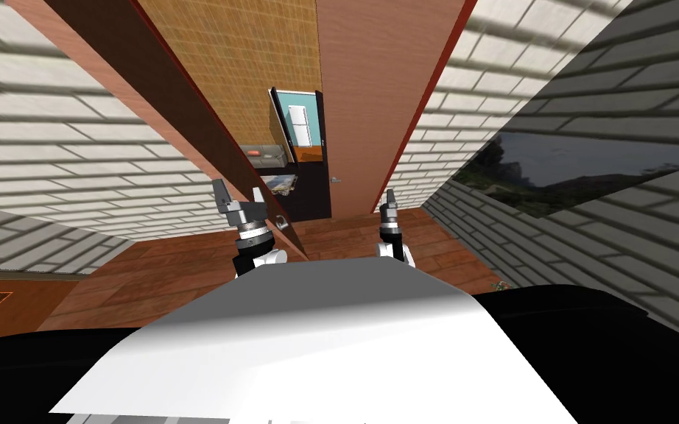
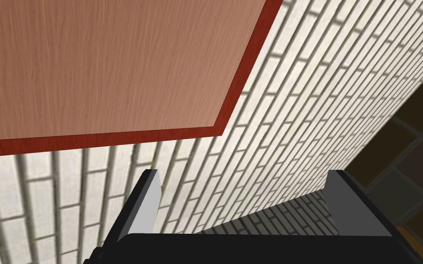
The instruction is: Pull the door open
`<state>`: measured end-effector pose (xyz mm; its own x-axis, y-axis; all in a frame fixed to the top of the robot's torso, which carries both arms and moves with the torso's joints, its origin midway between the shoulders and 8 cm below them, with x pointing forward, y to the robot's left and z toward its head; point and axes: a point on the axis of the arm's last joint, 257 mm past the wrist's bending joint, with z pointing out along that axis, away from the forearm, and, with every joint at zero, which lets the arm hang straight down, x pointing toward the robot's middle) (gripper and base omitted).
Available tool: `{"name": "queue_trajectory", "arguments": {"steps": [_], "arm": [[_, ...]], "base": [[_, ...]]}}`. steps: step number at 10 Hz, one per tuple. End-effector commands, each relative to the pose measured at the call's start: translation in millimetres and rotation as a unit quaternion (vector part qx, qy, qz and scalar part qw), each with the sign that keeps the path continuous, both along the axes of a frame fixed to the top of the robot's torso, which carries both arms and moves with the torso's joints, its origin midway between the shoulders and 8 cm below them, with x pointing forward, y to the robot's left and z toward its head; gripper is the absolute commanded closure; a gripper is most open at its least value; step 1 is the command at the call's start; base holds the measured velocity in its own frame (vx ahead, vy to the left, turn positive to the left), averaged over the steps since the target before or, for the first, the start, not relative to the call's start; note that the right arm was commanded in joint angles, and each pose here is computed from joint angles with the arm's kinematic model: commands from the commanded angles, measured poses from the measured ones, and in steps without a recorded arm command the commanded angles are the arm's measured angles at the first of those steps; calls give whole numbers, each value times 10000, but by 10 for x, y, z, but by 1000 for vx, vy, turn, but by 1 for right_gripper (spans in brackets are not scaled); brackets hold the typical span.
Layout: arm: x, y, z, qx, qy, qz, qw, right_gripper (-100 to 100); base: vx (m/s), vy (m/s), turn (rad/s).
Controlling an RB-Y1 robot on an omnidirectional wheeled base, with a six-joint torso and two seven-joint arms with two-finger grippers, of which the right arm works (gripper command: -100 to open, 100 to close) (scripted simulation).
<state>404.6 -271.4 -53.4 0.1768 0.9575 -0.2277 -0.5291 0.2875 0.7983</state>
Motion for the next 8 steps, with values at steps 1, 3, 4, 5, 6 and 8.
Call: {"name": "queue_trajectory", "arguments": {"steps": [1, 3, 4, 5, 6, 8], "arm": [[51, -7, -107, 38, 80, 15, 10000, -100], [121, -14, -248, 88, 185, 32, 9998, -100], [155, -17, -320, 114, 239, 40, 9996, -100], [191, -20, -398, 144, 297, 46, 9994, -100], [225, -23, -470, 173, 348, 53, 9992, -100], [292, -30, -630, 232, 470, 62, 9986, -100]], "base": [[101, -8, 32], [95, -7, 30], [93, -3, 36], [97, 0, 35], [97, -9, 41], [102, -8, 40]]}}
